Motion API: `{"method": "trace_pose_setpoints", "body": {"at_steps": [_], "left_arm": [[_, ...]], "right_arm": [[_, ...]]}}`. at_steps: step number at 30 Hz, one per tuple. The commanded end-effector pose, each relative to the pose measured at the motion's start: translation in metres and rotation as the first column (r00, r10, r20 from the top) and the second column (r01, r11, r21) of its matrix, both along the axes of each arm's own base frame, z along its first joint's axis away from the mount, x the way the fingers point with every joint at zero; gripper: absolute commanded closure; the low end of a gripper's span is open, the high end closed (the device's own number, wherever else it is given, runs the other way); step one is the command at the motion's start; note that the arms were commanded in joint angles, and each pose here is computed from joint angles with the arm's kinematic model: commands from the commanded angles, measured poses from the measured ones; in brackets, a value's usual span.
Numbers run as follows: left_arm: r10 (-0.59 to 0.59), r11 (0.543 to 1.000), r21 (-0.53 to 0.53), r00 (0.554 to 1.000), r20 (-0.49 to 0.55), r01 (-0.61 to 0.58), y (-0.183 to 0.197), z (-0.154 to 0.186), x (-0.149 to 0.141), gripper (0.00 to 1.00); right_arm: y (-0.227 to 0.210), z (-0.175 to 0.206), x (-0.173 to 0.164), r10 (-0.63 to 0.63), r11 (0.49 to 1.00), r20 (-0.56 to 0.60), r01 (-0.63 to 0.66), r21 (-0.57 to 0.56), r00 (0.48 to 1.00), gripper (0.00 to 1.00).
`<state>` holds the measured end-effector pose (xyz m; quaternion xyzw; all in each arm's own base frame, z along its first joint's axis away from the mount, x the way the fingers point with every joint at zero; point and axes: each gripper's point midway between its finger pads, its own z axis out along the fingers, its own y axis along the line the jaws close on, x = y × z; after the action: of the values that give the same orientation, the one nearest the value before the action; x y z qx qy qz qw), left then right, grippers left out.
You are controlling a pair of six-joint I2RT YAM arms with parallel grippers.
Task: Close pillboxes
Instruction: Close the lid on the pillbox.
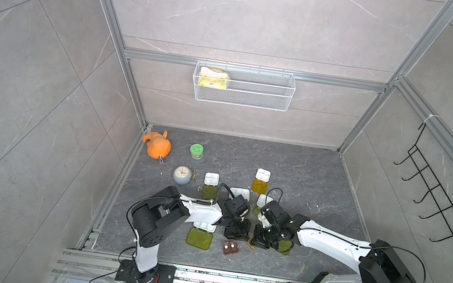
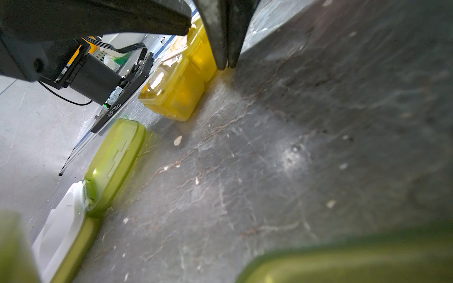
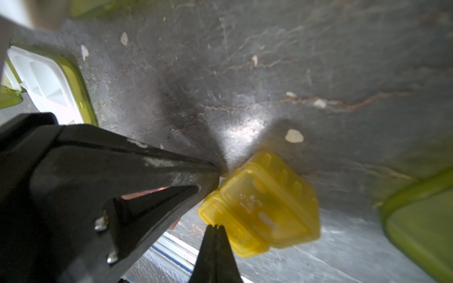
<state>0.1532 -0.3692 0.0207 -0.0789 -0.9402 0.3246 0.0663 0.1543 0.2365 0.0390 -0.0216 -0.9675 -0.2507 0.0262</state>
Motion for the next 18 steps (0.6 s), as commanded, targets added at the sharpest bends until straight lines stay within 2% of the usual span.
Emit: {"method": "trace_pose_setpoints", "body": {"at_steps": [1, 8, 18], "left_arm": [[-0.028, 0.999, -0.034, 0.999, 0.041, 0.030, -0.009, 0.019, 0.005, 1.00], [-0.033, 0.999, -0.011, 0.996, 0.088, 0.034, -0.003, 0.030, 0.012, 1.00], [-0.007, 1.000, -0.008, 0.989, 0.147, 0.009, 0.013, 0.059, 0.030, 1.00]], "right_arm": [[-0.013, -0.008, -0.007, 0.009, 0.998, -0.005, -0.009, -0.063, 1.000, 1.00], [-0.011, 0.003, -0.003, 0.007, 0.999, 0.028, -0.006, -0.045, 1.000, 1.00], [-0.007, 0.042, 0.013, -0.009, 1.000, 0.135, 0.009, -0.001, 0.991, 1.00]]}}
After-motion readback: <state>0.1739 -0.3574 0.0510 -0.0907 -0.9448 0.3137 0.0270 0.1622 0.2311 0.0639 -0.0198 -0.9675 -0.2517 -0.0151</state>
